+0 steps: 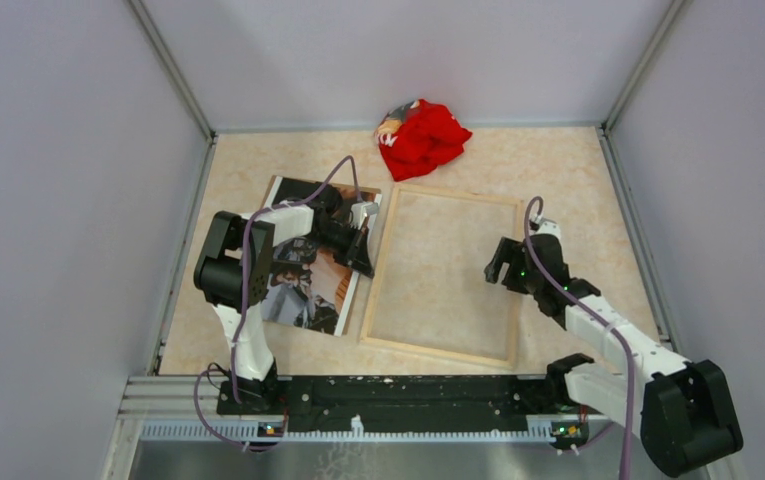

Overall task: Put the photo into the frame
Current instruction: Place the photo frame item in the photo frame.

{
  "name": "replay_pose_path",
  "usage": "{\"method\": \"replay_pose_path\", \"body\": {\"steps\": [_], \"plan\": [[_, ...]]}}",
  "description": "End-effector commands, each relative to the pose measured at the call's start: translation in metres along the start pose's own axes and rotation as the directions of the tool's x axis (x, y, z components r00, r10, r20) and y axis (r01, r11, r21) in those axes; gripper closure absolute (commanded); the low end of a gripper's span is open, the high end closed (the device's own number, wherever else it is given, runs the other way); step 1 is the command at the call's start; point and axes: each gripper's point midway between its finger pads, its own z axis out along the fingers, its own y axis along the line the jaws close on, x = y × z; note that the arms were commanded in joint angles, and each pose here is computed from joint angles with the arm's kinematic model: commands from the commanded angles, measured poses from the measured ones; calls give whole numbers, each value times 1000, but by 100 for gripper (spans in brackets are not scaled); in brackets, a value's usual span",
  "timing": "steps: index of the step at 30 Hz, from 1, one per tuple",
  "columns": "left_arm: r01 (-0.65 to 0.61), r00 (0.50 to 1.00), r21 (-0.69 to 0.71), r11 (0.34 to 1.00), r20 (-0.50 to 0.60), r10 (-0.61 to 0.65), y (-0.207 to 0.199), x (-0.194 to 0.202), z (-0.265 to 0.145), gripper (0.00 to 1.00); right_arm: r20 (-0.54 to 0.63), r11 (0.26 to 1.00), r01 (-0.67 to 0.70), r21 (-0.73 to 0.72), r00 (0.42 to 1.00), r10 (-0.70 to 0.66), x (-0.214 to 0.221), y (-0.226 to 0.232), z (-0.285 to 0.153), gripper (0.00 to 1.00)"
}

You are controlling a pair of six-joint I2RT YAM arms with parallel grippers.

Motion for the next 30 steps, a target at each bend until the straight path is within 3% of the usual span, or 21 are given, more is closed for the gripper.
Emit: {"method": "replay_pose_path", "body": {"steps": [1, 10, 30], "plan": [[-33, 999, 26, 999, 17, 33, -8, -4, -3, 100, 15, 998, 32, 52, 999, -33, -16, 0, -1, 20], [-35, 999, 27, 999, 18, 35, -9, -4, -4, 100, 48, 996, 25, 86, 998, -30, -40, 5, -4, 23], [-27, 1000, 28, 999, 11, 27, -4, 2, -1, 100, -78, 994, -51, 99, 995, 59, 12, -11, 8, 31]]}}
